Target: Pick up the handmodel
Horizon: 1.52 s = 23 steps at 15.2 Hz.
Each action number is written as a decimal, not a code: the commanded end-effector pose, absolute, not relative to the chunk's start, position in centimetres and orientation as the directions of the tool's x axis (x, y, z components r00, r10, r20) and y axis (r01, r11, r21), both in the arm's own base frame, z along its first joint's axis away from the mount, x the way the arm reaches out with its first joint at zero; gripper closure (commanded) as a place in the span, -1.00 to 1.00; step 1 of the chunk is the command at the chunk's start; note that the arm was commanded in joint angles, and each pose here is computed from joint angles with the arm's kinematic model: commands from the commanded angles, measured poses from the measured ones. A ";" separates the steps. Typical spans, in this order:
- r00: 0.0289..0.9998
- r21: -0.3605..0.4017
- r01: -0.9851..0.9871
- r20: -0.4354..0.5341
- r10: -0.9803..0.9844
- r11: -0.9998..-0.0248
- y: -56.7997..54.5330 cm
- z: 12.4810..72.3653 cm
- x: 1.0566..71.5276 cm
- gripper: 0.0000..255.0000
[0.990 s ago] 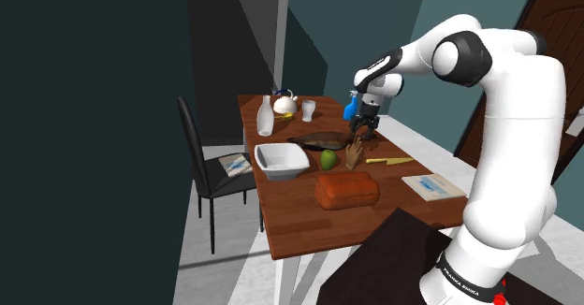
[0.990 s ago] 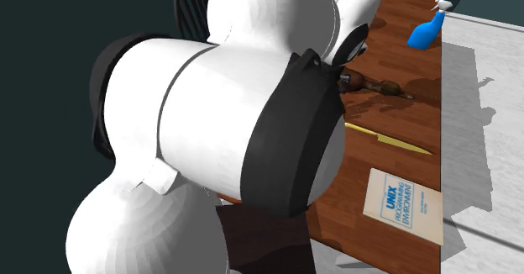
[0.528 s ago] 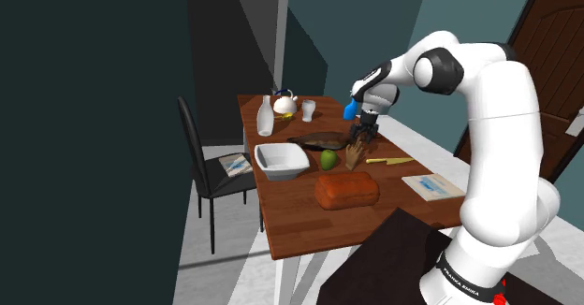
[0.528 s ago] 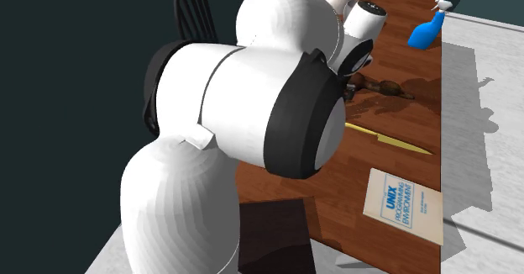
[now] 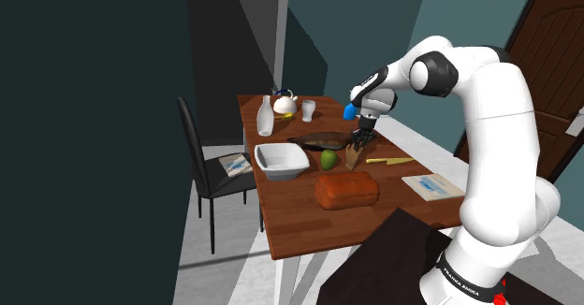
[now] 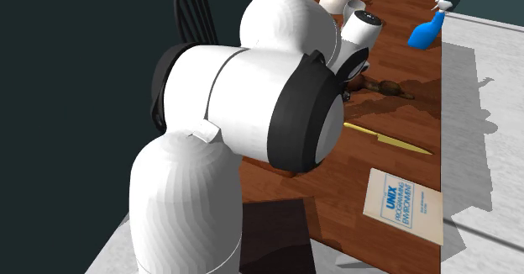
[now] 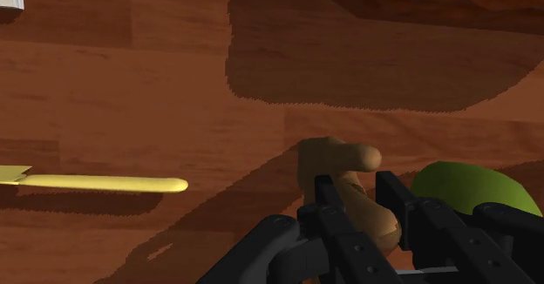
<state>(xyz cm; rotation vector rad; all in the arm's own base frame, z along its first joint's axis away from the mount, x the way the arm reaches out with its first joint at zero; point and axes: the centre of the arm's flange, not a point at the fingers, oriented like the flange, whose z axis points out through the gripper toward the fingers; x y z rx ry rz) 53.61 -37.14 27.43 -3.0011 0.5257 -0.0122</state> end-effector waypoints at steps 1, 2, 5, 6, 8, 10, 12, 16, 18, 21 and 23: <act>0.941 -0.095 -0.339 -0.009 -0.339 -0.936 -37.1 27.4 53.6 1.00; 0.941 -0.095 -0.339 -0.009 -0.339 -0.936 -37.1 27.4 53.6 1.00; 0.941 -0.095 -0.339 -0.009 -0.339 -0.936 -37.1 27.4 53.6 1.00; 0.941 -0.095 -0.339 -0.009 -0.339 -0.936 -37.1 27.4 53.6 1.00; 0.941 -0.095 -0.339 -0.008 -0.339 -0.936 -37.2 27.9 53.6 1.00; 0.941 -0.095 -0.339 -0.008 -0.339 -0.936 -37.2 29.0 53.6 1.00; 0.941 -0.095 -0.339 -0.008 -0.339 -0.936 -37.2 30.0 53.6 1.00; 0.941 -0.095 -0.339 -0.008 -0.339 -0.936 -37.2 32.1 53.6 1.00; 0.941 -0.095 -0.339 -0.008 -0.339 -0.936 -37.2 33.2 53.6 1.00; 0.941 -0.095 -0.339 -0.008 -0.339 -0.936 -37.2 34.8 53.6 1.00; 0.941 -0.095 -0.339 -0.008 -0.339 -0.936 -37.1 35.4 53.6 1.00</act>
